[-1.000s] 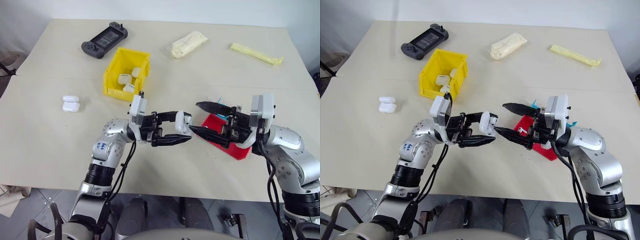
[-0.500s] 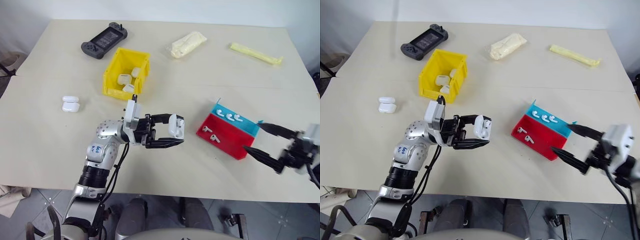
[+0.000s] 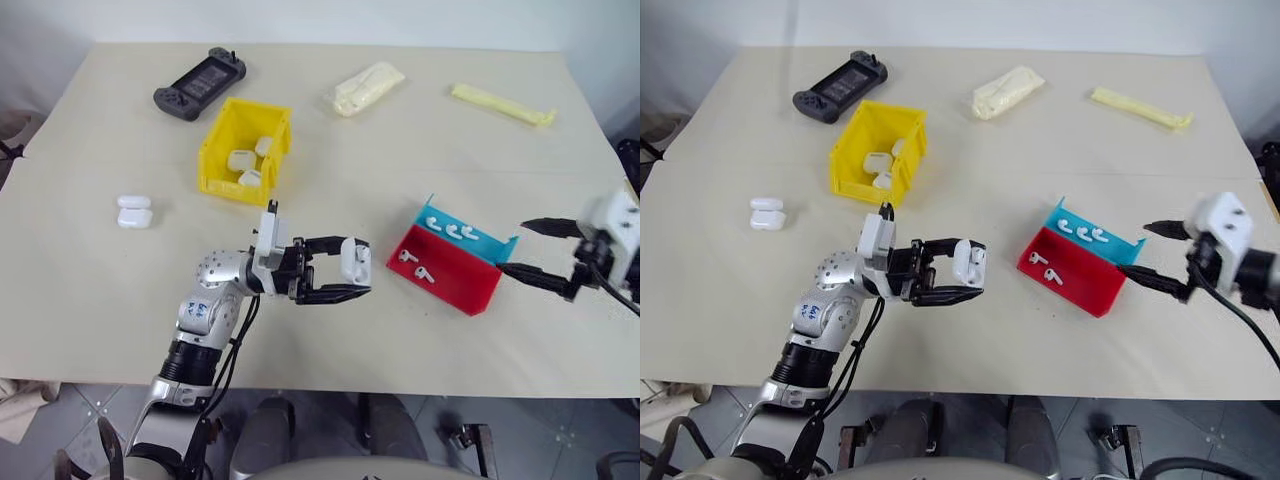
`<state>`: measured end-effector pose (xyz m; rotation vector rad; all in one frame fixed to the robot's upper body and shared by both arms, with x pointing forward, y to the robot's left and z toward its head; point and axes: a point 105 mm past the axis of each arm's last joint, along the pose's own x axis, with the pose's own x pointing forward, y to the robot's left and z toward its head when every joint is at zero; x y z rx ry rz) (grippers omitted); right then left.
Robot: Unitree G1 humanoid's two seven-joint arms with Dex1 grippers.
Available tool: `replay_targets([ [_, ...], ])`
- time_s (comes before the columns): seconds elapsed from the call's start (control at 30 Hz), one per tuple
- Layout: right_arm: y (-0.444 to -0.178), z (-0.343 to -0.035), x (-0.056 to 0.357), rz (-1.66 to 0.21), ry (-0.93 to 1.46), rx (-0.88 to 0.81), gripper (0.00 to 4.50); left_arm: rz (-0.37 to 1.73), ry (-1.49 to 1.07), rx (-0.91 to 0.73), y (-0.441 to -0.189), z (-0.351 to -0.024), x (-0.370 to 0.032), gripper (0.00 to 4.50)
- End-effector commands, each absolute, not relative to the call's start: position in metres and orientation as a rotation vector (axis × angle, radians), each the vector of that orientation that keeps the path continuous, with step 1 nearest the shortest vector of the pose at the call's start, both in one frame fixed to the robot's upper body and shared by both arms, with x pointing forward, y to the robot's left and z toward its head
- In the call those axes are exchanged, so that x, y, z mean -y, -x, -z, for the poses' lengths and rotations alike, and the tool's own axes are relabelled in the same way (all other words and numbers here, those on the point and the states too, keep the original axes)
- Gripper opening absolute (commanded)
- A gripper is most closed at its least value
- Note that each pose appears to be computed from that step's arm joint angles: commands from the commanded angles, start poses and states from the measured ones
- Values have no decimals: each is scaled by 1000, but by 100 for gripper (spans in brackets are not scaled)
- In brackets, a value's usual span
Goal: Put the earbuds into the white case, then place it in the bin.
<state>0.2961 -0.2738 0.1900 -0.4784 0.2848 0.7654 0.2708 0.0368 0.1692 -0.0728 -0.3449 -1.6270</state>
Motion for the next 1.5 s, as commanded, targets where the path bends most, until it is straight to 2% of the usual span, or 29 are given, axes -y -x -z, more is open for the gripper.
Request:
replay_targets([
  [0.03,-323,-191,276,-711,524,-401,448,1632,54,400,-265,-177,-33,281],
  [0.27,-357,-183,264,-711,632,-549,448,1613,63,417,-265,-177,-30,281],
  [0.63,-373,-165,257,-787,762,-630,448,1588,67,435,-266,-178,-30,281],
  [0.73,-376,-164,255,-802,762,-637,390,1584,69,440,-266,-179,-30,281],
  [0.9,-376,-161,255,-819,759,-670,218,1586,71,442,-265,-180,-30,281],
  [1.5,-379,-159,255,-834,769,-715,218,1578,62,446,-267,-182,-32,281],
])
